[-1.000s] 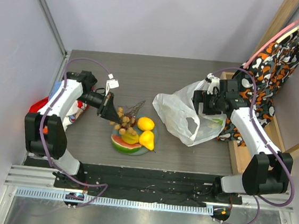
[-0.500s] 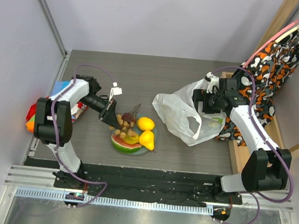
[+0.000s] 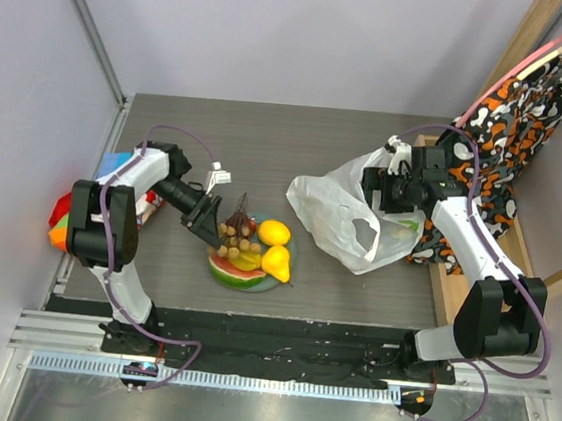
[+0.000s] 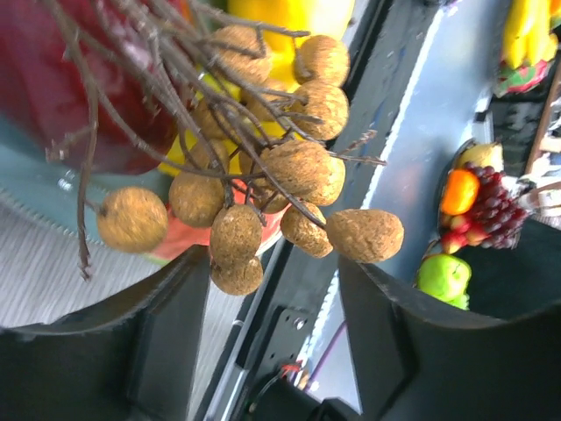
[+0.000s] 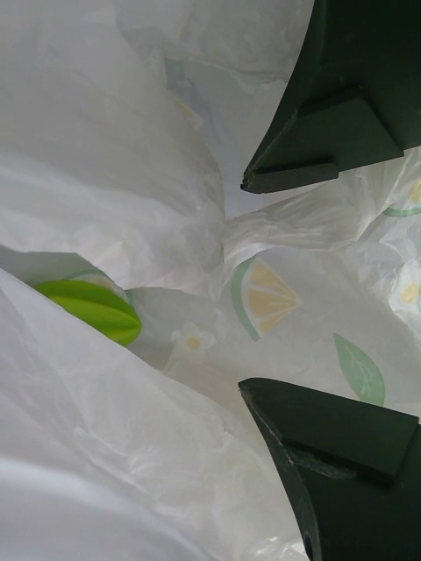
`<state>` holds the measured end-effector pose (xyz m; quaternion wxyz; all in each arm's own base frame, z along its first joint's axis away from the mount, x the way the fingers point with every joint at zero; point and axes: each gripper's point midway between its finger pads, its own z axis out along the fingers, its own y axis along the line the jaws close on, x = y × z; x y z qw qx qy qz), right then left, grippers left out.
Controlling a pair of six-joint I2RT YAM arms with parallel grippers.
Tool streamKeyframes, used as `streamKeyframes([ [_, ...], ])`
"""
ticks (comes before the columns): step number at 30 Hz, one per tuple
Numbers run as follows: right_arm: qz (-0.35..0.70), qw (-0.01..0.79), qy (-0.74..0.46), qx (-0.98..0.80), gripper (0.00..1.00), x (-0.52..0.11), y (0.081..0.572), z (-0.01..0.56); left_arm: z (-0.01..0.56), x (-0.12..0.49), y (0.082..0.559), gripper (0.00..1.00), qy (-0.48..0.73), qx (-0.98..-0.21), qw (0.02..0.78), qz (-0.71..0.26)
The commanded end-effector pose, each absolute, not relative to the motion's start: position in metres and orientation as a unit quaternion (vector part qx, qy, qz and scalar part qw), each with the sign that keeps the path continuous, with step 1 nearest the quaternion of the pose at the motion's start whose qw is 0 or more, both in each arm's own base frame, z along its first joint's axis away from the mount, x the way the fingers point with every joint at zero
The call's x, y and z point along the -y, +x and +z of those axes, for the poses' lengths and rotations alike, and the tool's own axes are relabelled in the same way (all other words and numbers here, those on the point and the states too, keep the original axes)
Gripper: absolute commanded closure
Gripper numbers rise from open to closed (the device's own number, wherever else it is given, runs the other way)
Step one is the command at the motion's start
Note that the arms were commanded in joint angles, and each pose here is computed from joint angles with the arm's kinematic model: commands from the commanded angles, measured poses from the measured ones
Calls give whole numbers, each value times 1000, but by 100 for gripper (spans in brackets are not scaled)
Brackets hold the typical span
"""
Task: Take the fake fruits out of the plastic bag
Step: Place the fake fruit on the plate.
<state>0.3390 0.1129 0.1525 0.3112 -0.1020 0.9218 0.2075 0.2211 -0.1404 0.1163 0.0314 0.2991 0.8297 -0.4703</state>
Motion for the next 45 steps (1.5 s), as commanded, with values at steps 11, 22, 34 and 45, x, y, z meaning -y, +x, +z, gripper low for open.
streamKeyframes([
  [11,223,352,-120,-901,4,-118,359,186,128,112,205,14,313,-869,9,-383],
  [22,230,344,-122,-902,5,-121,362,184,109,111,227,17,282,-891,31,-355],
  [34,231,335,-122,-905,5,-120,356,176,76,123,243,31,249,-911,31,-327],
  [45,239,338,-112,-903,5,-123,361,176,102,114,238,100,270,-905,51,-323],
])
